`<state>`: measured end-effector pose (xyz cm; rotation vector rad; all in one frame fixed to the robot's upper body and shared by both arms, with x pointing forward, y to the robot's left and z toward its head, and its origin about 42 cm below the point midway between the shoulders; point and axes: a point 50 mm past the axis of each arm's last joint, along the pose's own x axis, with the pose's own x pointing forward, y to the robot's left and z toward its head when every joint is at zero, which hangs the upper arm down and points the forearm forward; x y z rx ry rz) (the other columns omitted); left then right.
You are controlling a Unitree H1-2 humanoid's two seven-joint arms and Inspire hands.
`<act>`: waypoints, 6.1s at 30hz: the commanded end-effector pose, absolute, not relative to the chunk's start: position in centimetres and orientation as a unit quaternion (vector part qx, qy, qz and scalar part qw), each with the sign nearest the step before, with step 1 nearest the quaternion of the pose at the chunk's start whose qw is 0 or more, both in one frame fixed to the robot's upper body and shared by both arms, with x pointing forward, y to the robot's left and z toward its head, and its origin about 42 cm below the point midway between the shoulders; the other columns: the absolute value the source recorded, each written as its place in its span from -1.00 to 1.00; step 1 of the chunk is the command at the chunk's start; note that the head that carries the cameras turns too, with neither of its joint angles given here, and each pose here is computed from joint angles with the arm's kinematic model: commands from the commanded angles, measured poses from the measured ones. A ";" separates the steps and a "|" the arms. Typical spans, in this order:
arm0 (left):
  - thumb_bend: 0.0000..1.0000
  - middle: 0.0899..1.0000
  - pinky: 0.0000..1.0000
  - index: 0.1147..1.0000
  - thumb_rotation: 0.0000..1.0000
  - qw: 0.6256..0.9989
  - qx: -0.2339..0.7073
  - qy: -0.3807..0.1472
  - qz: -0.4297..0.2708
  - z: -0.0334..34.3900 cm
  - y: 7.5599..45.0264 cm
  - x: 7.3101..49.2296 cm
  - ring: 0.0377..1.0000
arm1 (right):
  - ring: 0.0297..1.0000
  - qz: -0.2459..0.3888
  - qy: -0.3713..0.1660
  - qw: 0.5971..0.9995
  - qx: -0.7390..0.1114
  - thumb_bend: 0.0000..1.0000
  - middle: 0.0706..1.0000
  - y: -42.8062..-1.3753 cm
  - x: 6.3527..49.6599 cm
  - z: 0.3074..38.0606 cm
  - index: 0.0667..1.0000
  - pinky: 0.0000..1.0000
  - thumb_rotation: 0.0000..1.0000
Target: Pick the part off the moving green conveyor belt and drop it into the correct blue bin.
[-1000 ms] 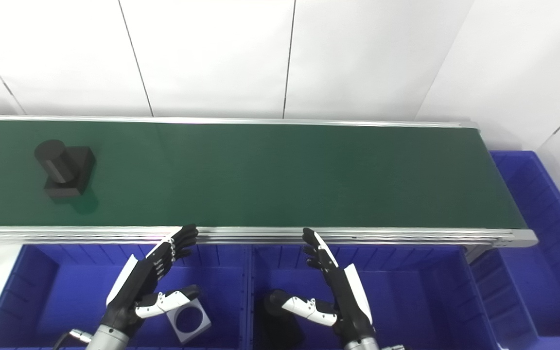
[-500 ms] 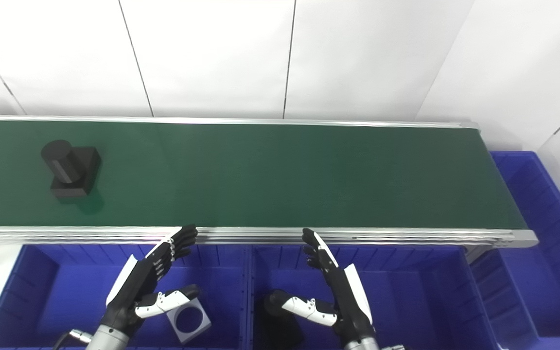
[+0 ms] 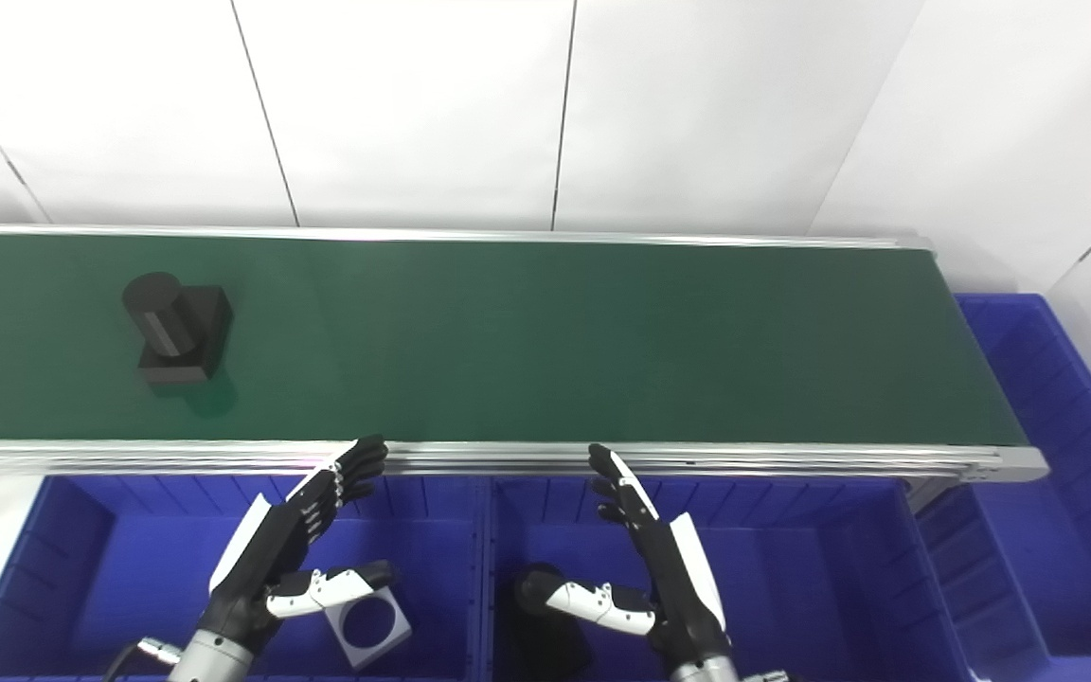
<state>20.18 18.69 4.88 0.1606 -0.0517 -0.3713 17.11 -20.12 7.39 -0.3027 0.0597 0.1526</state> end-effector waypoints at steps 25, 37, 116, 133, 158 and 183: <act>0.76 0.76 0.65 0.70 -0.12 0.978 0.091 -0.047 -0.180 3.5 15.4 20.0 0.76 | 0.82 0.080 -0.012 0.987 -0.140 0.73 0.88 -23.3 16.6 6.7 0.89 0.77 -0.14; 0.76 0.76 0.63 0.69 -0.14 0.977 0.099 -0.048 -0.181 3.0 15.3 20.1 0.75 | 0.81 0.081 0.001 0.987 -0.140 0.77 0.88 -23.9 16.5 5.8 0.90 0.76 -0.08; 0.72 0.47 0.45 0.40 0.18 0.990 0.032 -0.068 -0.118 3.4 13.9 21.5 0.52 | 0.75 0.099 -0.097 0.944 -0.299 0.78 0.88 -18.8 31.2 21.2 0.86 0.49 0.03; 0.64 0.48 0.47 0.44 0.19 0.992 0.018 -0.074 -0.099 4.2 14.8 19.6 0.54 | 0.73 0.154 -0.042 0.925 -0.345 0.87 0.90 -11.3 39.0 20.5 0.89 0.37 0.09; 0.56 0.47 0.42 0.47 0.28 0.991 0.018 -0.074 -0.106 4.5 15.1 18.2 0.52 | 0.80 0.128 0.018 0.918 -0.374 0.83 0.91 -7.8 44.6 14.4 0.92 0.58 -0.25; 0.54 0.47 0.44 0.46 0.20 0.992 -0.001 -0.073 -0.104 4.8 15.6 18.0 0.53 | -0.18 -0.009 -0.027 0.958 -0.284 0.02 -0.02 -5.4 44.8 11.6 -0.08 -0.33 -1.00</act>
